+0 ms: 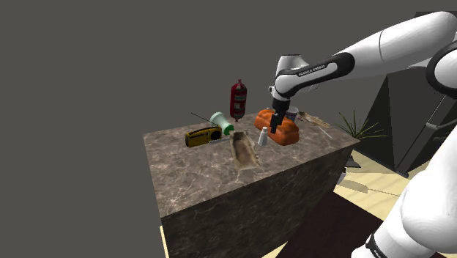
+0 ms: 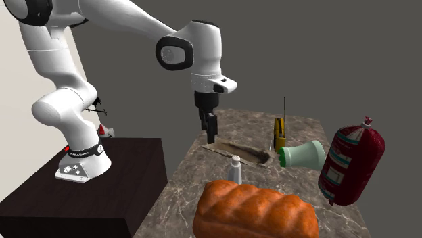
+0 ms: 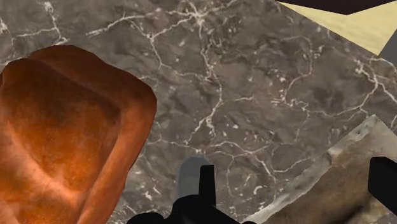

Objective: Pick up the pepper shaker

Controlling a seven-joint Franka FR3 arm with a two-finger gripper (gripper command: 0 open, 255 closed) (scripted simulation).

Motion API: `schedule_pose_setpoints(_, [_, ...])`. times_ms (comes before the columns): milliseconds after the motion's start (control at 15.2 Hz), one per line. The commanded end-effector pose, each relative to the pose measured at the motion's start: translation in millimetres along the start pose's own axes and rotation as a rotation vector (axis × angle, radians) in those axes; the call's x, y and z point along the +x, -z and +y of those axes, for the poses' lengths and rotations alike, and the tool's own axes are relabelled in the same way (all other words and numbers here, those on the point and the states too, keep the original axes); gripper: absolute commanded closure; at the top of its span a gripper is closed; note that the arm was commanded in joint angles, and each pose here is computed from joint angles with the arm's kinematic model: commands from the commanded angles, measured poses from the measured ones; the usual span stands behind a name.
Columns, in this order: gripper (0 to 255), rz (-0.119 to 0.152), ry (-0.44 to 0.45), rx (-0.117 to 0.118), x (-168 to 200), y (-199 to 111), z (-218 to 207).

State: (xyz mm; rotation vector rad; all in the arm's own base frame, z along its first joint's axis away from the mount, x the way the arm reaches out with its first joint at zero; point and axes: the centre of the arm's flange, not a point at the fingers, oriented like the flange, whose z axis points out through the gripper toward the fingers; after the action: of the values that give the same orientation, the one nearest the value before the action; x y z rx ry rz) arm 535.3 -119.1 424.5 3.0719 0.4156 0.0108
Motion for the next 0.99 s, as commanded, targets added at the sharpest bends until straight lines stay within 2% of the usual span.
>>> schedule_pose_setpoints(0, [0, 0.006, 0.018, -0.013, 15.0, -11.3, 13.4])
schedule_pose_setpoints(462, [0, 0.022, 0.077, -0.056, 77.3, -46.9, 60.2])
schedule_pose_setpoints(924, [0, 0.022, 0.077, -0.056, 77.3, -83.8, 58.6])
